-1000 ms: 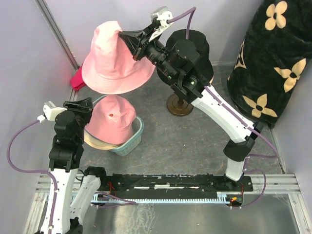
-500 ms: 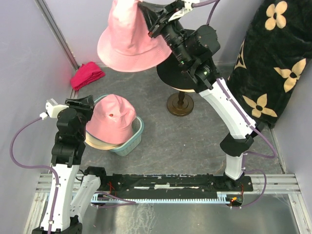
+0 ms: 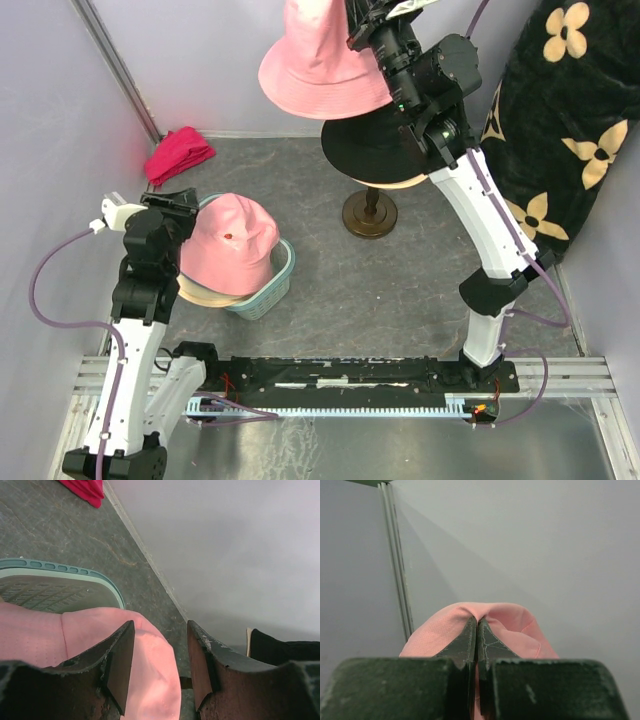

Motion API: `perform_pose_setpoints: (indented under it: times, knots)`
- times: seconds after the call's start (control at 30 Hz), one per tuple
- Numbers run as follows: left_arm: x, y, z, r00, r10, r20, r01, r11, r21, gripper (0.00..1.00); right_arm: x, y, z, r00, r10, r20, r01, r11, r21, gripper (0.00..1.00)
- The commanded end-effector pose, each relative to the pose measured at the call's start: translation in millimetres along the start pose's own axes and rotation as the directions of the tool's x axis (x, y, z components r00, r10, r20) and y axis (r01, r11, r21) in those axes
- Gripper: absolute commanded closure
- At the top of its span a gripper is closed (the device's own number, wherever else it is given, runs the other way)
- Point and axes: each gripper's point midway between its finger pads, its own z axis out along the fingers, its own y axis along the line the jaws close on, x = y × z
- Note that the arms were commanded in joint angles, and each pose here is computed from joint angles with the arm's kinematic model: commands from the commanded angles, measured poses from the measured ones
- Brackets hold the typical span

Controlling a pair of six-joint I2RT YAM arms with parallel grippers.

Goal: Stack the hats
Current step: Stack the hat on the hat.

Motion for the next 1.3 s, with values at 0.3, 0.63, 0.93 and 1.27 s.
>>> perform_pose_setpoints:
  times: [0.3,0.63,0.93,1.27]
  knots:
    - [-35.6,-56.5,6.6,0.996,-0.007,0.09,-0.002,0.995,0.101,0.45,-40.7,-60.8,-23.4,0.998,-0.057,0.037,0.051,0.99,0.135,0.99]
    - [-49.5,-91.4,10.2,0.994,-0.007,0.11,-0.012,0.986,0.168,0.44,-36.2,-68.4,-37.2,0.999,-0.038,0.001,0.037,0.988,0.148,0.99]
    - [-45.0,-127.6,19.8,0.997,0.011,0.079,-0.031,0.966,0.256,0.43,-12.6,-78.3,-46.6,0.999,-0.012,-0.041,0.018,0.985,0.17,0.99]
    - [-19.9,-180.8,31.1,0.998,0.066,0.008,-0.064,0.927,0.369,0.44,8.1,-94.6,-49.1,0.998,0.012,-0.068,0.001,0.979,0.202,0.99]
